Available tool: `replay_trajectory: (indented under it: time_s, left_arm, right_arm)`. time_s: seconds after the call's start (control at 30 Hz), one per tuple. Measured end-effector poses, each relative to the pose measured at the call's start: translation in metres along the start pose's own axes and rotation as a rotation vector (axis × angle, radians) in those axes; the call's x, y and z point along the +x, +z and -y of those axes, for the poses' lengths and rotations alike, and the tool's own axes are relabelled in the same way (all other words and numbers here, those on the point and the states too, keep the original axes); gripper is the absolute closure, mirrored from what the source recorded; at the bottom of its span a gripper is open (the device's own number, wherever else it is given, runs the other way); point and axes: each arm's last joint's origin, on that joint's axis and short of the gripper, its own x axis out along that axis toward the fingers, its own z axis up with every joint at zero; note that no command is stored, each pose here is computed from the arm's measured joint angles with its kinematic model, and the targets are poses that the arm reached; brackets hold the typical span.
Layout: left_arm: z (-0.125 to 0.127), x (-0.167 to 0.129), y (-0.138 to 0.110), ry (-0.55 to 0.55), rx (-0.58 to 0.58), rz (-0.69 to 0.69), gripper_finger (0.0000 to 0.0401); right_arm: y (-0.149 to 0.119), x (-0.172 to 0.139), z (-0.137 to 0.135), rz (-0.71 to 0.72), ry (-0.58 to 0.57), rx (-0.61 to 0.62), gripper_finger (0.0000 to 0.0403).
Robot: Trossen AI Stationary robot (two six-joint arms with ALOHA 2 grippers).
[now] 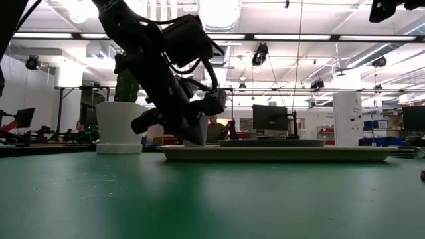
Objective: Pick and place plate/cup/fork/spoon on tray
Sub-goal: Put the yellow spoon on the white serving tray to the left of the blue plate
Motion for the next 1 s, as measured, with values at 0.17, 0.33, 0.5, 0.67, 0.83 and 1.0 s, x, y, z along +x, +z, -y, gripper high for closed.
replay_trajectory:
  time_s: [0.17, 0.33, 0.5, 0.67, 0.83, 1.0]
  left_arm:
    - [0.01, -0.003, 0.008, -0.036, 0.092, 0.023, 0.04]
    - [0.02, -0.006, 0.019, -0.039, 0.334, 0.069, 0.04]
    - [0.011, 0.014, 0.042, -0.095, 0.356, -0.013, 0.04]
    - [-0.005, 0.034, 0.06, -0.081, 0.272, -0.046, 0.0401]
    - [-0.01, 0.038, 0.066, -0.054, 0.253, -0.026, 0.0401]
    - [-0.015, 0.047, 0.064, -0.027, 0.255, -0.036, 0.0401]
  right_arm:
    - [0.0, 0.0, 0.0, -0.001, 0.0, 0.0, 0.0351]
    - [0.0, 0.0, 0.0, -0.001, 0.0, 0.0, 0.0351]
    - [0.0, 0.0, 0.0, 0.002, 0.0, 0.001, 0.0351]
    - [0.0, 0.0, 0.0, 0.002, 0.0, 0.009, 0.0351]
    - [-0.001, 0.0, 0.0, 0.0, 0.0, 0.009, 0.0351]
    - [-0.001, 0.0, 0.0, 0.0, 0.0, 0.008, 0.0351]
